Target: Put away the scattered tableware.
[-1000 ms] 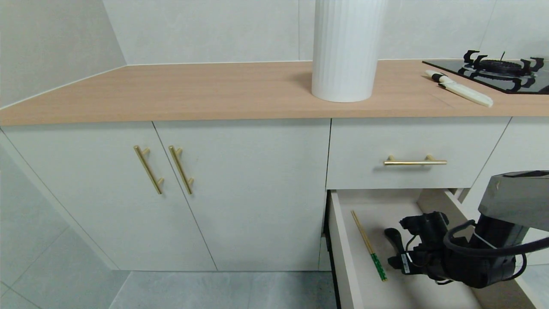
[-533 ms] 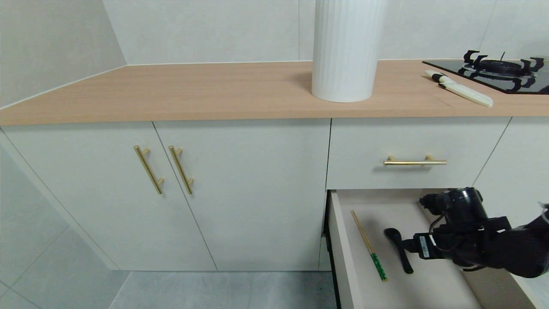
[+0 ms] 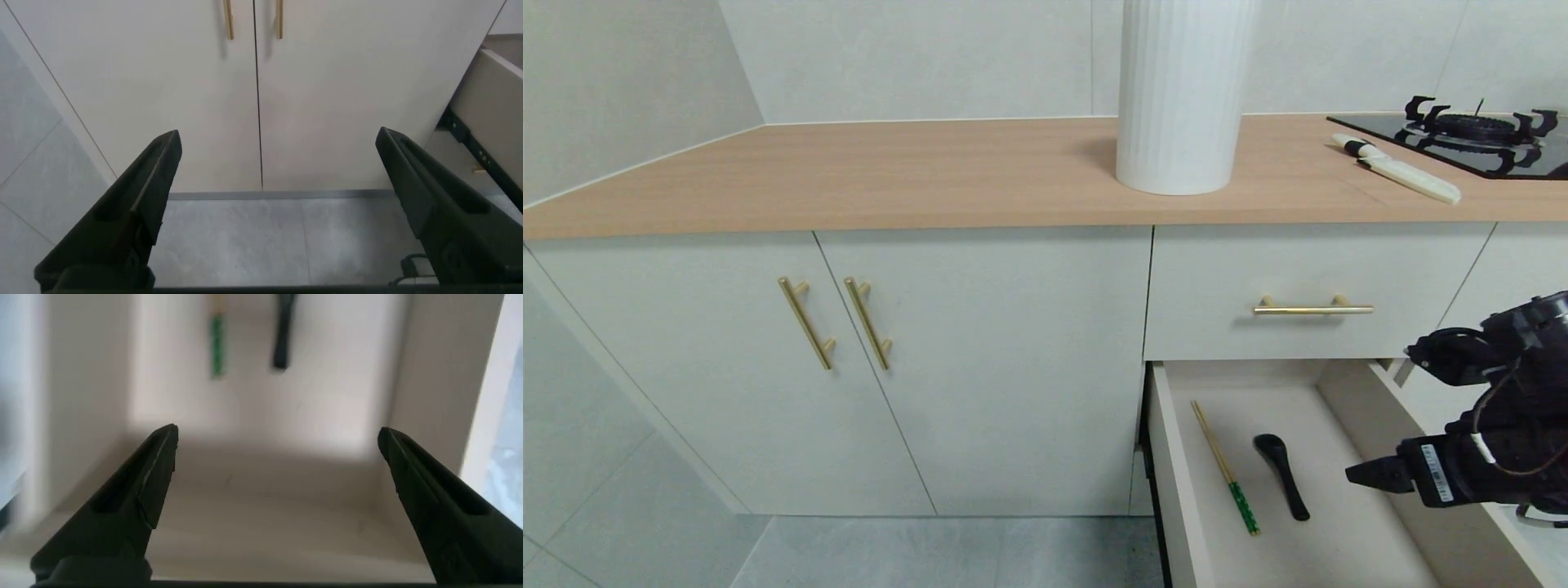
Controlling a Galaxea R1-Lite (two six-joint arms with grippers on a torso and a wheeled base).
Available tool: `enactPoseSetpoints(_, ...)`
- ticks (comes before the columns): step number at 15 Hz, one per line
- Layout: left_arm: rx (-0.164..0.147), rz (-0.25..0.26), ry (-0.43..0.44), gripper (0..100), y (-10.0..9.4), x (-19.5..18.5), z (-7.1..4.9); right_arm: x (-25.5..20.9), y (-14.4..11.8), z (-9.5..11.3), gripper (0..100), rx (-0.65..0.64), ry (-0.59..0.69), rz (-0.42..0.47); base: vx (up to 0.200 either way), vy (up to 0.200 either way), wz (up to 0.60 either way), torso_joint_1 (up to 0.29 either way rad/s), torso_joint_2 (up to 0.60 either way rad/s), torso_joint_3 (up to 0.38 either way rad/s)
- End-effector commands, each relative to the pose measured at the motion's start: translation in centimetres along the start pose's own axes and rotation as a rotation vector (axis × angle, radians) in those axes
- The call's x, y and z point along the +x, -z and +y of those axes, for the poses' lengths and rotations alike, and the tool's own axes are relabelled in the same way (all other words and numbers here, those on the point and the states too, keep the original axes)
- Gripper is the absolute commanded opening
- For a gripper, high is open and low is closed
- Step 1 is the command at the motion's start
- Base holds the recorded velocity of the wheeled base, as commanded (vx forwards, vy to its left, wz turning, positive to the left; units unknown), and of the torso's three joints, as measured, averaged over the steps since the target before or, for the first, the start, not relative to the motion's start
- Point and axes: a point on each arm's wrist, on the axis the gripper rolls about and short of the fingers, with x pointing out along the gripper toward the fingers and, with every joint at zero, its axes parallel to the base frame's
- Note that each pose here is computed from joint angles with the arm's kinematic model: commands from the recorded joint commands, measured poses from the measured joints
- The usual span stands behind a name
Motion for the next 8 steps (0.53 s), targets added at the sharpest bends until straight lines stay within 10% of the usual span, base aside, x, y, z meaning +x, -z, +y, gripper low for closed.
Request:
enactPoseSetpoints(1, -0.001, 0.0, 0.001, 100, -0.01, 0.0, 0.0, -3.94, -0.28, 0.49, 100, -0.02, -0.053, -0.119, 0.0, 0.0, 0.0, 0.0, 0.0, 0.0)
enactPoseSetpoints(5, 0.001, 0.0, 0.001, 100, -0.01, 0.0, 0.0, -4.3, 0.1, 0.82, 100, -0.037, -0.063, -0.115, 0.0, 0.0, 0.0, 0.0, 0.0, 0.0)
enactPoseSetpoints(8, 0.001, 0.0, 0.001, 100, -0.01, 0.0, 0.0, -4.34, 0.11, 0.83, 100, -0.039, -0.061, -0.116, -0.2, 0.0, 0.0, 0.01, 0.0, 0.002)
